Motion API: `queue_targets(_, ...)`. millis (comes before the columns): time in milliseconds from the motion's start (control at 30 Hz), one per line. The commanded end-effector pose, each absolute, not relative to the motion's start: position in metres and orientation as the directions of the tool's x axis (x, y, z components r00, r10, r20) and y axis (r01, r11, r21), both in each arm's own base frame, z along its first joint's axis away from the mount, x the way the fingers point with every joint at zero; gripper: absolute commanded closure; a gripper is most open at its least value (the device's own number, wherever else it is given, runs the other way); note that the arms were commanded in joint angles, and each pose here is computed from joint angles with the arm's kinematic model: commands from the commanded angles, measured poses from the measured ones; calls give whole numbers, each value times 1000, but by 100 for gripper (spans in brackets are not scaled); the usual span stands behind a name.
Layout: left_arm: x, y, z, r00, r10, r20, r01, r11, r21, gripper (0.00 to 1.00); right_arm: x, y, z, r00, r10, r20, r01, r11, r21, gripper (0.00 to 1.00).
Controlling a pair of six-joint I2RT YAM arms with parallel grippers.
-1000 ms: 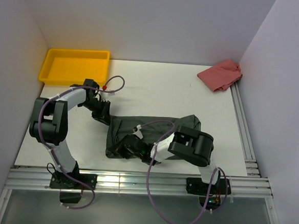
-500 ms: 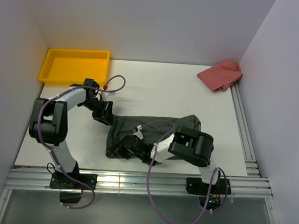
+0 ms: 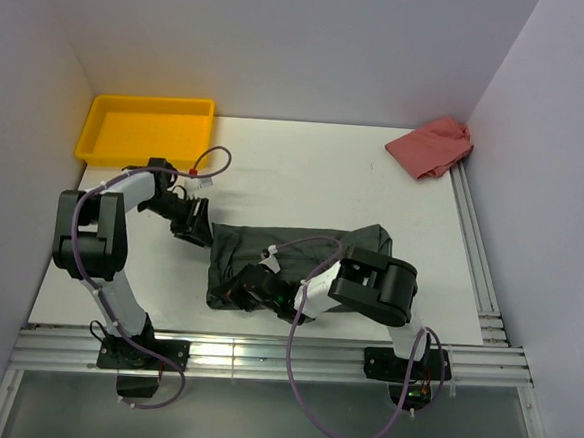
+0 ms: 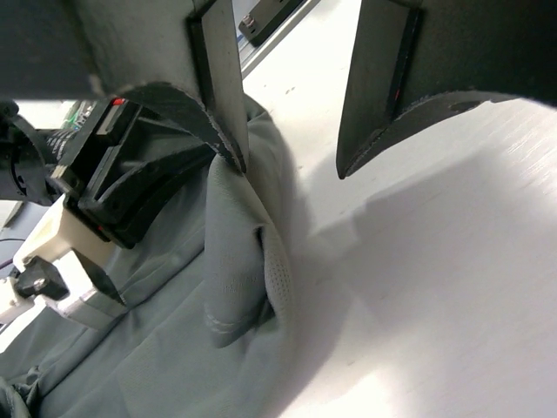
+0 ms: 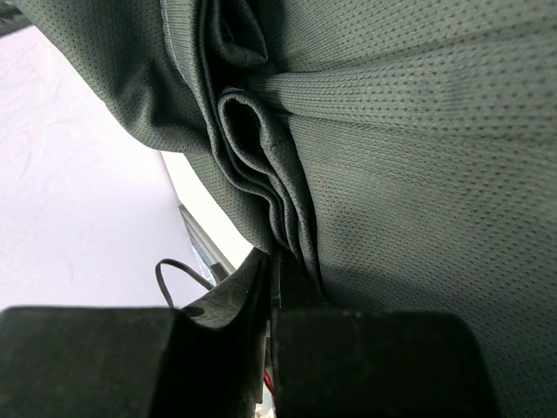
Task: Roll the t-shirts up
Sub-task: Roll the tshirt
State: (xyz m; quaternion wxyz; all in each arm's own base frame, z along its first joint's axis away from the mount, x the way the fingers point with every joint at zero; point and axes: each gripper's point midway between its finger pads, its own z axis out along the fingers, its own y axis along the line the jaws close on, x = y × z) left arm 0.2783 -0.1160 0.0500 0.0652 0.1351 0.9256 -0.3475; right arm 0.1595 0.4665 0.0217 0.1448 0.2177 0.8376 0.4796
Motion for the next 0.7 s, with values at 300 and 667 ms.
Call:
queue_targets(300,265,-120,46,-956,213,-200,292,659,-693,54,163,468,31,-850,525,-45,218,428,877,100)
queue_targets(667,298,-116,45,-966,151,-209,249,758,-603,54,163,470,30,-853,504,-137,181,530,829,100)
